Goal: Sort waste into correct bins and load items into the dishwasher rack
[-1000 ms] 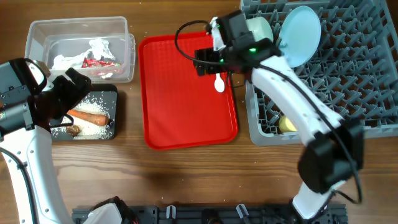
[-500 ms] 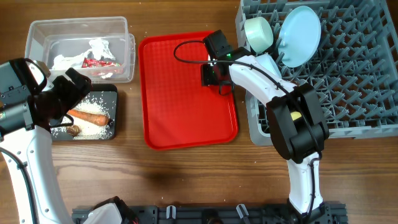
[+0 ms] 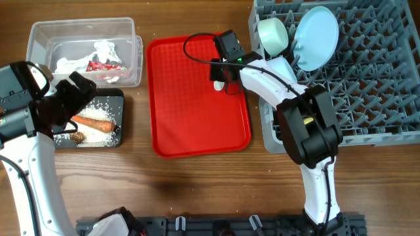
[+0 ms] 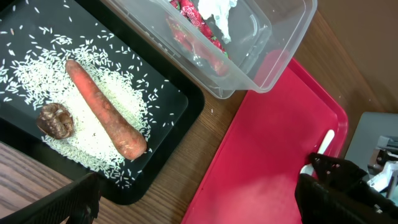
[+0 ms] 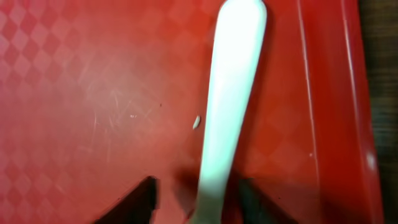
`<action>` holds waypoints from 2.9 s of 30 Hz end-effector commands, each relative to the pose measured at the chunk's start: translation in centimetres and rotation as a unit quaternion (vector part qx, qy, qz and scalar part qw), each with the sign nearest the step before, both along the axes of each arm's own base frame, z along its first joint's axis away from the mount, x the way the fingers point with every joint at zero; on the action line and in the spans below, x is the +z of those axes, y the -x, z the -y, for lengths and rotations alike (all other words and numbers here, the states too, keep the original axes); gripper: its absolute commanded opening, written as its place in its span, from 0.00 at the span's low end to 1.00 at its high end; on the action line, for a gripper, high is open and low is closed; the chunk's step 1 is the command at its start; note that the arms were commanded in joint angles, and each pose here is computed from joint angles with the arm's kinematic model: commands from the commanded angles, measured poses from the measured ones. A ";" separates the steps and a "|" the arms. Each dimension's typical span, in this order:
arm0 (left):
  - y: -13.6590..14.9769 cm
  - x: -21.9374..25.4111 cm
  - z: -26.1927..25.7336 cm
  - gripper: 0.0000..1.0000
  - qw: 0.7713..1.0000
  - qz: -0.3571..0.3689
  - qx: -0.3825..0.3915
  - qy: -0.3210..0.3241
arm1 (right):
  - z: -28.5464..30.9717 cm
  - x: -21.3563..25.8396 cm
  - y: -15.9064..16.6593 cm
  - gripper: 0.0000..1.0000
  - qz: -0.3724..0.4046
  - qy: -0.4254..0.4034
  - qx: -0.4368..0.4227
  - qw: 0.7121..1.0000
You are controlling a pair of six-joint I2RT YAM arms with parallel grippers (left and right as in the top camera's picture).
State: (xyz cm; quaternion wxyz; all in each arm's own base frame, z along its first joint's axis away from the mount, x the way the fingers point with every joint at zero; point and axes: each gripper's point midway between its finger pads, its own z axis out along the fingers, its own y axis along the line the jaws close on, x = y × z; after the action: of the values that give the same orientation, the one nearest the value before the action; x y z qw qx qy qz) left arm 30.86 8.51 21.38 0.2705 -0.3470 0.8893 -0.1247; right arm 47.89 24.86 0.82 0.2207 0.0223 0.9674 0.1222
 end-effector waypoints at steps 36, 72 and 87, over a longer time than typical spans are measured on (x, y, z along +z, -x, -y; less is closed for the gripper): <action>-0.2 0.4 -0.2 1.00 1.000 0.006 0.006 0.000 | 25.2 20.9 15.7 0.18 -0.048 0.187 0.034 0.981; -0.2 0.4 -0.2 1.00 1.000 0.006 0.006 0.000 | 21.8 16.1 23.6 1.00 0.491 -0.009 -0.058 0.869; -0.2 0.5 -0.2 1.00 1.000 0.007 0.006 0.000 | 21.7 16.6 23.5 1.00 0.510 -0.013 -0.056 0.858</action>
State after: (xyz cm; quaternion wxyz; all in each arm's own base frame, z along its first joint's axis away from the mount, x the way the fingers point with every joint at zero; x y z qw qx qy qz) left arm 30.90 8.52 21.28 0.2687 -0.3488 0.8891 -0.1252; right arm 24.37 2.97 17.55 0.6868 0.0211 0.7176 0.1137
